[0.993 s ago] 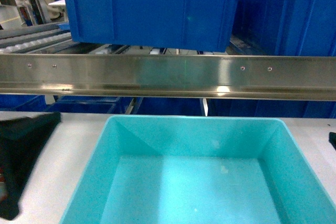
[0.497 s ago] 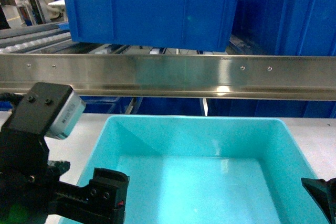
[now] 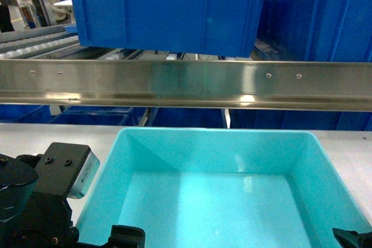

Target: Organize blue bins on left shelf correctly

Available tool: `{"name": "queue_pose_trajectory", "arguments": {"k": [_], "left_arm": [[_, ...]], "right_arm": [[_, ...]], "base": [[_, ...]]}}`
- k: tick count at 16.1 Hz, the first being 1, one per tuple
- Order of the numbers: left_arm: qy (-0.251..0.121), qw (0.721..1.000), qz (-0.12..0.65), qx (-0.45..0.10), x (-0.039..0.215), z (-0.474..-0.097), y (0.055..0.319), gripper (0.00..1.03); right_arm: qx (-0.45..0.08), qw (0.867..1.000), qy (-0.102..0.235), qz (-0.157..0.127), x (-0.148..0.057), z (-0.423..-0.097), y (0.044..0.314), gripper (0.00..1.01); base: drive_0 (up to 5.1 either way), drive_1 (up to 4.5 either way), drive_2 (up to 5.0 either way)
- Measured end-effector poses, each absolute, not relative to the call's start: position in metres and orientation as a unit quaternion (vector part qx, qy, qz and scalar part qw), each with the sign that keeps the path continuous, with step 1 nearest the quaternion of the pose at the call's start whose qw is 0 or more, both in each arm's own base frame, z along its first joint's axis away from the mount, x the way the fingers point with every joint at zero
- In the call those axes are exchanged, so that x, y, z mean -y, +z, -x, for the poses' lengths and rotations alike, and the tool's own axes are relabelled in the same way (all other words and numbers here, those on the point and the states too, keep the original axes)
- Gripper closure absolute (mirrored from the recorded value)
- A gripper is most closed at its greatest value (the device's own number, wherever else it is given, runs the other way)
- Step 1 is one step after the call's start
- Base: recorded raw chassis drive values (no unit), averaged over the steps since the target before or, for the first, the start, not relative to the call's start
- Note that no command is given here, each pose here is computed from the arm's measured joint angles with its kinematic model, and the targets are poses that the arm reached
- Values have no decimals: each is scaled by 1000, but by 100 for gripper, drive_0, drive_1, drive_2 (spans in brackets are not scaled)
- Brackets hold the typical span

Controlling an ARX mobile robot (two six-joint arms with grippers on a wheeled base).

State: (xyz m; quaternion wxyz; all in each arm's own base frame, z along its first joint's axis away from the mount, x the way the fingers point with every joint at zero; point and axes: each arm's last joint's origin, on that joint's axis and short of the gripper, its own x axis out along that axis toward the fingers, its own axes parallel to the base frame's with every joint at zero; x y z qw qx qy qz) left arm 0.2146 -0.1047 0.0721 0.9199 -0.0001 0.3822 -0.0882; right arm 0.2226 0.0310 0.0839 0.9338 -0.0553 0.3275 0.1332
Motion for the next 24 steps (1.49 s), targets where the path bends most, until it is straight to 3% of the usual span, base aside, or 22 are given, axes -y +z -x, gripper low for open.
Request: {"name": "queue_pose_trajectory", "arguments": {"k": [2, 3, 8, 9, 10, 14, 17, 19, 22, 24], "left_arm": [[-80, 919, 3, -385, 106, -214, 69, 5], [-69, 920, -3, -385, 107, -213, 66, 6], [-65, 916, 0, -396, 108, -212, 64, 73], [-79, 911, 8, -404, 110, -209, 62, 87], [-71, 912, 32, -403, 110, -210, 62, 96], [-70, 926, 38, -369, 104, -212, 80, 97], [-82, 947, 39, -307, 94, -215, 120, 97], [-94, 966, 31, -240, 93, -213, 162, 97], [-98, 983, 3, -158, 95, -199, 204, 97], [-98, 985, -2, -140, 94, -195, 211, 97]], "right_arm": [[-327, 934, 131, 61, -31, -221, 82, 3], [-325, 935, 126, 68, -30, -220, 77, 19], [-323, 935, 131, 71, -31, -216, 75, 86], [-322, 937, 123, 58, -31, -216, 75, 98], [-325, 937, 118, 40, -31, -214, 74, 98], [-312, 943, 112, 13, -30, -209, 80, 98], [-251, 962, 110, -13, -30, -207, 116, 98], [-188, 976, 106, -30, -27, -203, 150, 98], [-136, 984, 108, -42, -21, -191, 182, 98], [-118, 986, 110, -42, -21, -189, 189, 98]], "base": [[0, 0, 0], [0, 0, 0], [0, 0, 0], [0, 0, 0], [0, 0, 0], [0, 0, 0], [0, 0, 0], [0, 0, 0], [0, 0, 0], [0, 0, 0]]}}
